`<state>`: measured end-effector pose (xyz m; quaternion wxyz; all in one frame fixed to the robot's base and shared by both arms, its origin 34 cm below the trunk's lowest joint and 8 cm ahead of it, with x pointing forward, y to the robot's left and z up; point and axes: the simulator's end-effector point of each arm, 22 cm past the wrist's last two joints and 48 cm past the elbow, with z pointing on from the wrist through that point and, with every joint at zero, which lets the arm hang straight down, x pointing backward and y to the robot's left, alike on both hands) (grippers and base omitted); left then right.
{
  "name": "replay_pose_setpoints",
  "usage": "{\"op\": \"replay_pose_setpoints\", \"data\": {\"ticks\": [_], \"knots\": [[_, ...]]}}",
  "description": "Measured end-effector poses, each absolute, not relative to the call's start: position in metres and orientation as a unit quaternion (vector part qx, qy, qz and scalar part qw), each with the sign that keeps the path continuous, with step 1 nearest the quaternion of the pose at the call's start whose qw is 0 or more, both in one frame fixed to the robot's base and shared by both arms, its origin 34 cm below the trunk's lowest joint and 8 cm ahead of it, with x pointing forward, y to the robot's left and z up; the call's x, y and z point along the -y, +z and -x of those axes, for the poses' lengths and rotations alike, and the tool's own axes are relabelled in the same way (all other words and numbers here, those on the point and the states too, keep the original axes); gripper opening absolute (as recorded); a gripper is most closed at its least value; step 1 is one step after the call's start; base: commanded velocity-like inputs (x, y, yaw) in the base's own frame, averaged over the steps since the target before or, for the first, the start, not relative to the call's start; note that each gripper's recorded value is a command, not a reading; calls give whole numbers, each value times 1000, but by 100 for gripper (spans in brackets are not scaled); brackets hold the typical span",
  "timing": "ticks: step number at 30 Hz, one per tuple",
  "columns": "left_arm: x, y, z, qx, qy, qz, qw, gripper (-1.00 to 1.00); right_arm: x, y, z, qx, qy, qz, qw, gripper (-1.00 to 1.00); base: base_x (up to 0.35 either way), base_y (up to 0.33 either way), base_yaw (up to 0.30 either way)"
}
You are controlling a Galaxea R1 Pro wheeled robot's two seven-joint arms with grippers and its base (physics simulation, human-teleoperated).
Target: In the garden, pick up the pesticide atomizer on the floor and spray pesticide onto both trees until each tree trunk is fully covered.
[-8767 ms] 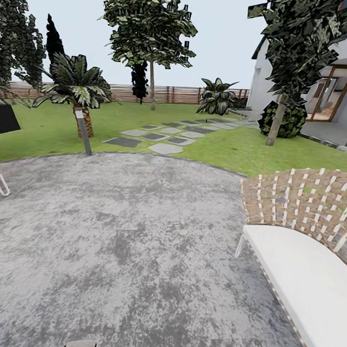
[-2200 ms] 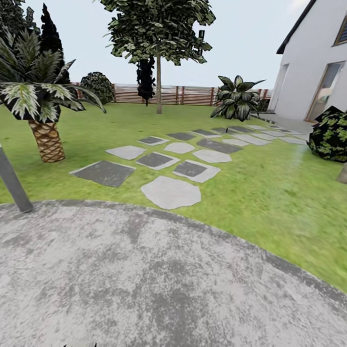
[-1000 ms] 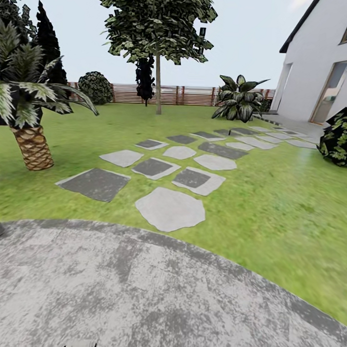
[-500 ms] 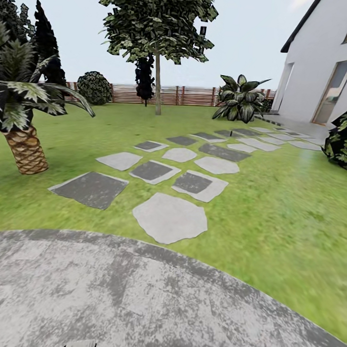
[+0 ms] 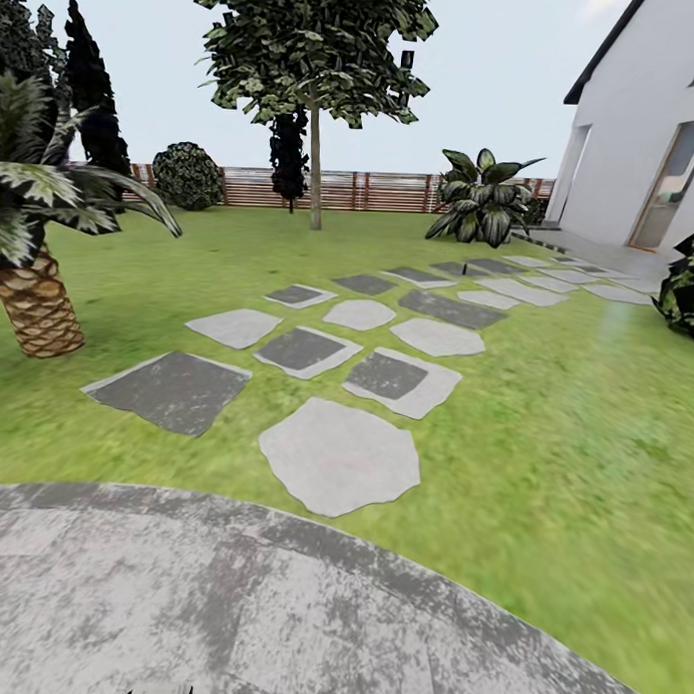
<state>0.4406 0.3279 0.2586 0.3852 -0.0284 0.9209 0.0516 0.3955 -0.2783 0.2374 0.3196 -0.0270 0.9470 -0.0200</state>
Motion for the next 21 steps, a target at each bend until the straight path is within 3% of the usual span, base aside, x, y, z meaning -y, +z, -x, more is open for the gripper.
{"op": "replay_pose_setpoints", "data": {"ticks": [21], "knots": [[-328, 259, -441, -921, 52, 28, 385, 100, 278, 238, -396, -947, -20, 26, 320, 100, 339, 0, 0]]}}
